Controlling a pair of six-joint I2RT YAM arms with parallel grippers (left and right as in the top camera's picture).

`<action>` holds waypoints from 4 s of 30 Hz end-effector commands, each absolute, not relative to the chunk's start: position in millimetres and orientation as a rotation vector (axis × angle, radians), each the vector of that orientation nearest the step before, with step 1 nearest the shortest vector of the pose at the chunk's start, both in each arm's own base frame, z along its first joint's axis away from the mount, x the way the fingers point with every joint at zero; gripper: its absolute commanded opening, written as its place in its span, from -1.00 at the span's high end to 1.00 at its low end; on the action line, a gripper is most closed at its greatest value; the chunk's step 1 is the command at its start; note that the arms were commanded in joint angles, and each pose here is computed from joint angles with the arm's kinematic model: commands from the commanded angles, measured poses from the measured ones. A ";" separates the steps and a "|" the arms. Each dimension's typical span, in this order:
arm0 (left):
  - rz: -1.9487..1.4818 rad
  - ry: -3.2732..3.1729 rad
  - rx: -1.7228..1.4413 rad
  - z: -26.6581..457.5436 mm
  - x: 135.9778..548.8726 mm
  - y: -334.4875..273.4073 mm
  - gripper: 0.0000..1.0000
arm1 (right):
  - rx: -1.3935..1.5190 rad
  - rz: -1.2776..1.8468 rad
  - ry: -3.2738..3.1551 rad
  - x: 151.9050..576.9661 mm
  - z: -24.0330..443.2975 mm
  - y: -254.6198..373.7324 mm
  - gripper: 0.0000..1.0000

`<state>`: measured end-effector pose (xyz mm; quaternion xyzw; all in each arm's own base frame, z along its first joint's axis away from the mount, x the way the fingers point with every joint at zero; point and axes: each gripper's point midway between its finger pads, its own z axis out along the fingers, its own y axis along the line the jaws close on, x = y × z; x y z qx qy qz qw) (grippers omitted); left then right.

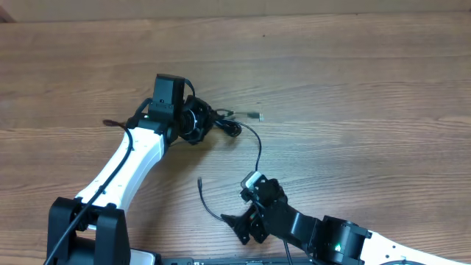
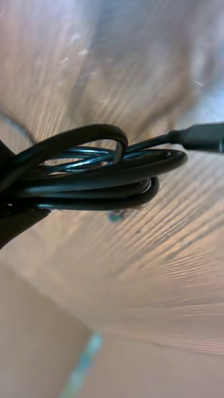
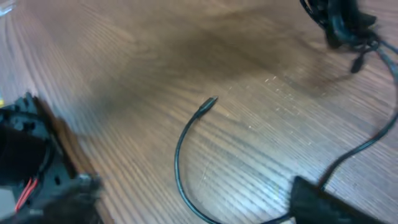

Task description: Untangle cables

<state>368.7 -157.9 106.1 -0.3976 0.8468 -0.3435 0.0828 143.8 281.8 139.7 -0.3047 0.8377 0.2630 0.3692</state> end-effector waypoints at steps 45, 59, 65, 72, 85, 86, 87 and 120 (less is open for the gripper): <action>-0.275 2.769 -1.109 59.5 298.4 -113.2 -0.86 | -0.723 0.576 2.234 155.1 110.0 285.8 -0.99; -0.301 2.739 -1.300 31.6 280.9 -112.9 -0.36 | -0.722 0.578 2.232 155.2 110.5 286.2 -1.00; -0.347 2.716 -1.286 22.0 283.3 -115.8 -0.56 | -0.722 0.580 2.231 155.2 110.7 286.4 -1.00; -0.419 2.669 -1.203 20.9 295.5 -129.6 -0.45 | -0.722 0.579 2.231 155.2 110.7 286.4 -1.00; -0.246 2.624 -1.099 17.8 293.1 -125.8 -0.35 | -0.728 0.585 2.234 154.1 110.3 286.9 -1.00; -0.234 2.621 -1.100 16.9 293.3 -124.3 -0.36 | -0.728 0.586 2.234 154.0 110.2 286.9 -1.00; -0.225 2.620 -1.101 15.5 293.4 -123.4 -0.37 | -0.728 0.585 2.234 154.0 110.2 286.8 -1.00; -0.546 2.679 -1.042 91.5 271.8 -138.4 0.92 | -0.171 0.973 2.371 152.6 139.9 290.7 -0.22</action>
